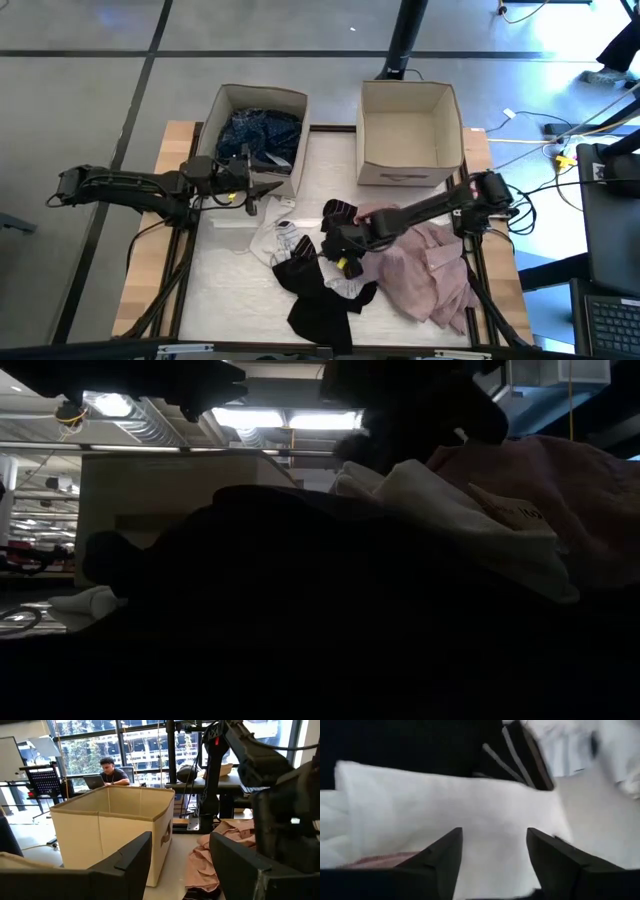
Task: Sort clothes
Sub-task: Put the white sock into the right laundry organizer
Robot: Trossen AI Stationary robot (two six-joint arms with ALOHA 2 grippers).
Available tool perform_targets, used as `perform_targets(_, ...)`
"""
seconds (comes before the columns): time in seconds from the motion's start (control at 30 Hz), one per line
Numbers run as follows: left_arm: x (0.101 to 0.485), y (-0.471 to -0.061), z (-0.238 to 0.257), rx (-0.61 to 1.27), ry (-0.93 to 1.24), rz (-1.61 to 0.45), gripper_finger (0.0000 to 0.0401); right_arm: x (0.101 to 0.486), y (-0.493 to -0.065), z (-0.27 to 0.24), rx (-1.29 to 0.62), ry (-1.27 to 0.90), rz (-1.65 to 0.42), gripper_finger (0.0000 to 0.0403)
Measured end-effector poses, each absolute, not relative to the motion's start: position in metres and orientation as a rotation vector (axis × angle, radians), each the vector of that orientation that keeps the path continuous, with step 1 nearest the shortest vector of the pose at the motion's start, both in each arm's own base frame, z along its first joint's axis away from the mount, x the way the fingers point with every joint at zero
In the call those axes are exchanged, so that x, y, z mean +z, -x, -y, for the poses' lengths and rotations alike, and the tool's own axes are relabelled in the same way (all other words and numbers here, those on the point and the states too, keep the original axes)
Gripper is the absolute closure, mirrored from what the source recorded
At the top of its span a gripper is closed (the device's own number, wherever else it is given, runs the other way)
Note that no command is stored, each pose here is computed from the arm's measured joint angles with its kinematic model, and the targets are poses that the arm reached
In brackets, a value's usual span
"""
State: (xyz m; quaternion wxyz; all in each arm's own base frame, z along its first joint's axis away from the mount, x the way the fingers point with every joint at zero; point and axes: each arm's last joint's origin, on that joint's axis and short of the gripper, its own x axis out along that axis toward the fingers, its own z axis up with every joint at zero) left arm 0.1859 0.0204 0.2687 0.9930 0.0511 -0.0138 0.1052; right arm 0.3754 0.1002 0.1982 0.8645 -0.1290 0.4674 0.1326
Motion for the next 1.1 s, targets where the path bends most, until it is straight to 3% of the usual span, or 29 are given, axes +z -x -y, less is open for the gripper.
perform_targets(0.47, 0.269, -0.186, -0.021, 0.214, -0.17, 0.018, 0.0212, 0.201, -0.376, -0.098, 0.347, 0.317, -0.958, 0.039)
perform_targets(0.8, 0.269, -0.186, -0.021, 0.214, -0.171, 0.019, 0.0212, 0.25, -0.355, -0.09, 0.281, 0.37, -0.866, 0.0396)
perform_targets(1.1, 0.269, -0.186, -0.021, 0.214, -0.171, 0.019, 0.0212, 0.33, -0.305, -0.064, -0.024, 0.539, -0.697, 0.0385)
